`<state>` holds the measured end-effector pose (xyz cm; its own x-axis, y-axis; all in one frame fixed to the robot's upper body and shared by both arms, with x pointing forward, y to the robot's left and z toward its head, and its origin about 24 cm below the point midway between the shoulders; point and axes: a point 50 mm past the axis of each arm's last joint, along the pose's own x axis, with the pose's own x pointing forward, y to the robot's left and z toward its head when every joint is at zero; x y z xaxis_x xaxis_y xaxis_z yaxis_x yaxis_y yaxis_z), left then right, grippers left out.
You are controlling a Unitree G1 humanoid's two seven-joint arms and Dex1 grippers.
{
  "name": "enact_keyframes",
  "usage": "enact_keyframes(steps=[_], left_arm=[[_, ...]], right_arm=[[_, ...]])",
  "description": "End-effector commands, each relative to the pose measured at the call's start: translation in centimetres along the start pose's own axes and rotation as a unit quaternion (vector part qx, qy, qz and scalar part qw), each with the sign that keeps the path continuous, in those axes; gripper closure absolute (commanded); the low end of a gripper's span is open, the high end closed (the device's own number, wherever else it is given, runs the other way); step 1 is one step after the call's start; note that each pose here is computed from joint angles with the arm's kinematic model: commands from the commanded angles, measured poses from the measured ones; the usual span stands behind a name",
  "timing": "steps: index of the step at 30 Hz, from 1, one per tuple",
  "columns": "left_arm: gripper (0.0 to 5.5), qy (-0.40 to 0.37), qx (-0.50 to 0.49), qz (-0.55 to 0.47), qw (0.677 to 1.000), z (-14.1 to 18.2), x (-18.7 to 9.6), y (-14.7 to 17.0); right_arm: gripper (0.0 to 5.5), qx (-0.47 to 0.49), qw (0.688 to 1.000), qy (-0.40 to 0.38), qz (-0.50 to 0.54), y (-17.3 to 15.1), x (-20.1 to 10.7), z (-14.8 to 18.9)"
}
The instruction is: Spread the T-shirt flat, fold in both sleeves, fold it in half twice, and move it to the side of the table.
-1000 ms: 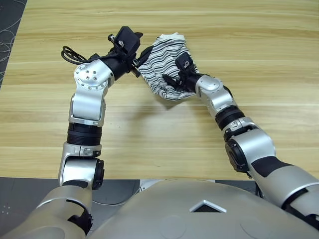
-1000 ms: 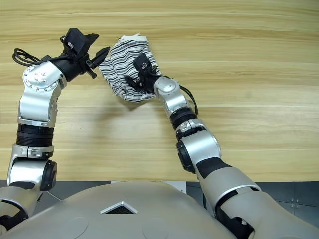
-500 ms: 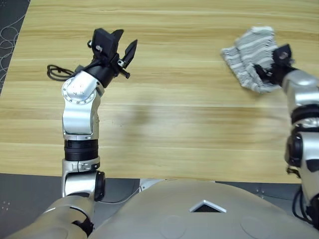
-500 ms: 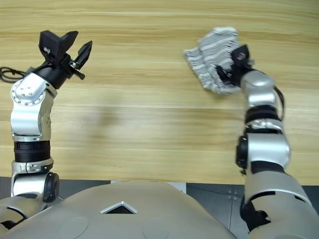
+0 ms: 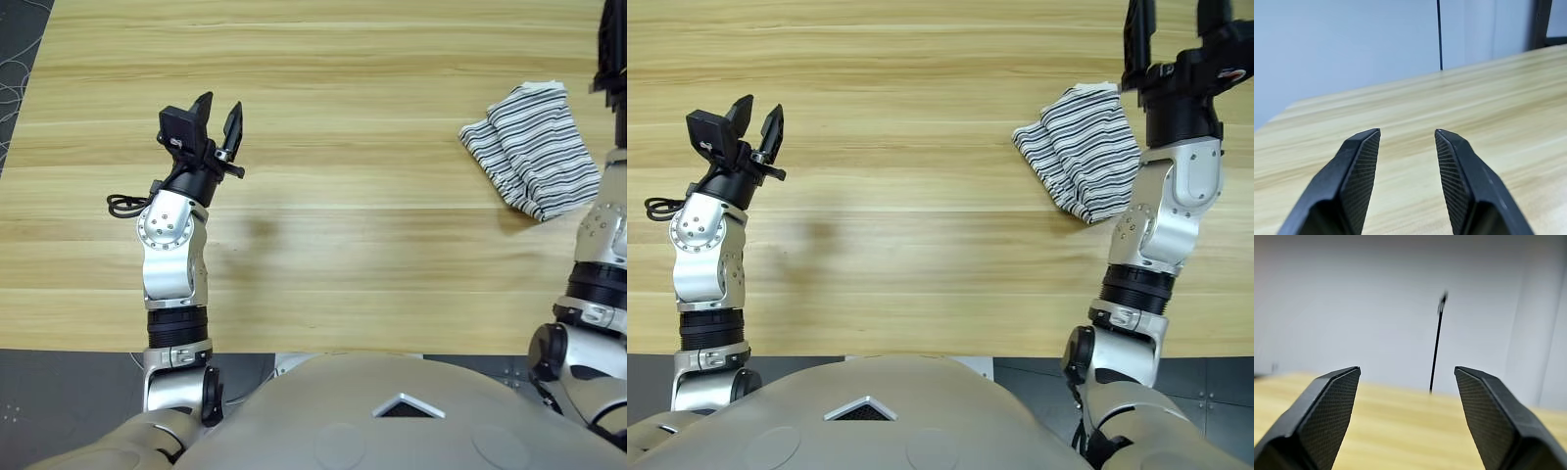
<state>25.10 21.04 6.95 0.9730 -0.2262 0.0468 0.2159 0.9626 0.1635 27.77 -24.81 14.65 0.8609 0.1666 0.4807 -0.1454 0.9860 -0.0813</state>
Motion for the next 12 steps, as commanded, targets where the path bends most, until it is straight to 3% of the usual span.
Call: enact_keyframes(steps=[1,5,12], left_arm=[[3.43,-0.022,0.008,0.038,0.999,-0.3,-0.6,0.1],[3.43,-0.043,0.012,0.064,0.997,-0.8,-1.0,-0.5],[3.43,-0.102,0.049,0.048,0.992,-1.5,-2.2,-2.4]], right_arm=[[1.94,0.048,0.996,0.080,0.005,3.2,-2.7,-3.8],[1.94,0.086,0.985,0.147,-0.007,5.7,-4.9,-7.1],[1.94,0.034,0.988,0.148,-0.023,7.8,-8.3,-8.1]])
